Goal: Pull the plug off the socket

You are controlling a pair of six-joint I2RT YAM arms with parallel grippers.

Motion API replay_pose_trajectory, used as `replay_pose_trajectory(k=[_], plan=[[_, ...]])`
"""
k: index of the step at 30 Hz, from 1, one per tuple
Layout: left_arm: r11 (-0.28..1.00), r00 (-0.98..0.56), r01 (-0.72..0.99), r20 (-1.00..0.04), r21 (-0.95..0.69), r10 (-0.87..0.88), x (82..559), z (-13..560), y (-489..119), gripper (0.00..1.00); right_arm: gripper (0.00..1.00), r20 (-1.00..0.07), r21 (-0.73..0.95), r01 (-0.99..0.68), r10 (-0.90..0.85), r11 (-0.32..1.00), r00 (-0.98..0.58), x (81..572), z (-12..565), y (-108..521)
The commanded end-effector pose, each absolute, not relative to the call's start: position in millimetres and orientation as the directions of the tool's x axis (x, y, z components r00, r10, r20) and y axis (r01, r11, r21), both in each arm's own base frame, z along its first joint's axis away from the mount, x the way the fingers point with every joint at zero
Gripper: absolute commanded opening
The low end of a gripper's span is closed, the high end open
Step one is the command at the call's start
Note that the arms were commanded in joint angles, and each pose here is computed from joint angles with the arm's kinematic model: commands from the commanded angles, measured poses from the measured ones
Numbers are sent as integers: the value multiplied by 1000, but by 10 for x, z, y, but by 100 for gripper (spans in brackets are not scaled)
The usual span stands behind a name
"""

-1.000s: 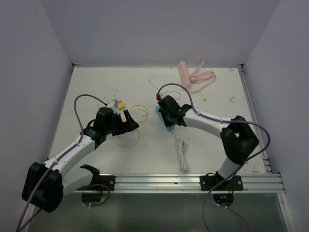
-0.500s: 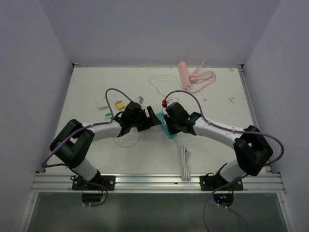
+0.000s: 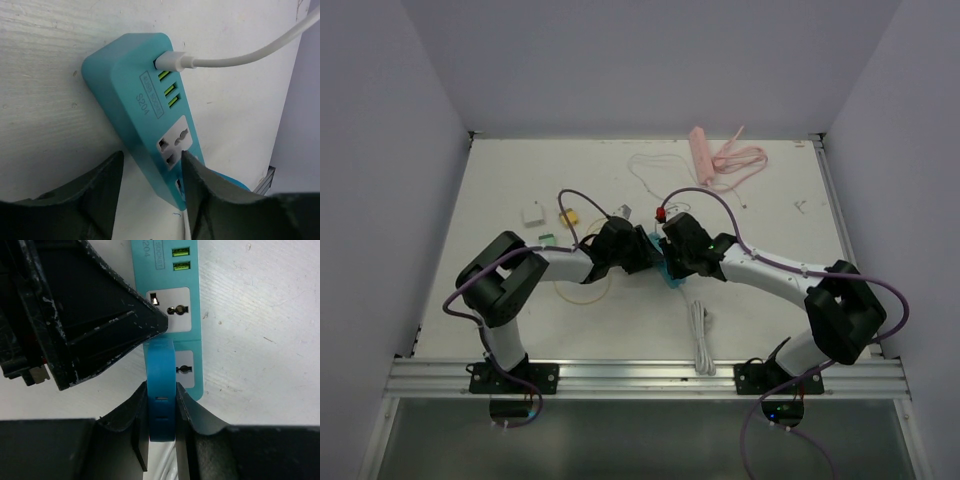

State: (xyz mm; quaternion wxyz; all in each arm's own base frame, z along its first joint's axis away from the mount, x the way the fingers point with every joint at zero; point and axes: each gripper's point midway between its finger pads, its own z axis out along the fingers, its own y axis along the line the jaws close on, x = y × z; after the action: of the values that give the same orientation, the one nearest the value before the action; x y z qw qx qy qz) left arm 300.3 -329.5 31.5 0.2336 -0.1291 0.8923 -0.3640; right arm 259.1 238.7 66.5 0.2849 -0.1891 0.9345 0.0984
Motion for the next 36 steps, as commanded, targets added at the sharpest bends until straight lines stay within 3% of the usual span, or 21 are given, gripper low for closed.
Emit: replay_pose_trajectory(k=[1, 5, 7, 16, 24, 36], plan=[[715, -844, -108, -316, -691, -433, 3005, 107, -3243, 50, 6, -542, 110, -421, -301, 900, -784, 2498, 640, 2478], [730, -854, -143, -289, -668, -432, 2950, -87, -3211, 34, 5, -544, 115, -425, -301, 898, -783, 2499, 684, 2499], [734, -855, -155, -282, -661, -435, 2936, -139, -3188, 21, 5, -551, 124, -426, -294, 896, -781, 2505, 735, 2518], [810, -879, -227, -244, -540, -409, 2672, -536, -2975, 6, 2, -587, 149, -413, -256, 898, -768, 2635, 1060, 2649], [833, -887, -226, -248, -504, -390, 2569, -625, -2921, 4, 0, -641, 99, -284, -157, 954, -751, 2874, 1416, 2518], [844, -872, -194, -306, -500, -382, 2608, -466, -2849, 5, 3, -626, 171, 107, 192, 979, -756, 3148, 1258, 1102]])
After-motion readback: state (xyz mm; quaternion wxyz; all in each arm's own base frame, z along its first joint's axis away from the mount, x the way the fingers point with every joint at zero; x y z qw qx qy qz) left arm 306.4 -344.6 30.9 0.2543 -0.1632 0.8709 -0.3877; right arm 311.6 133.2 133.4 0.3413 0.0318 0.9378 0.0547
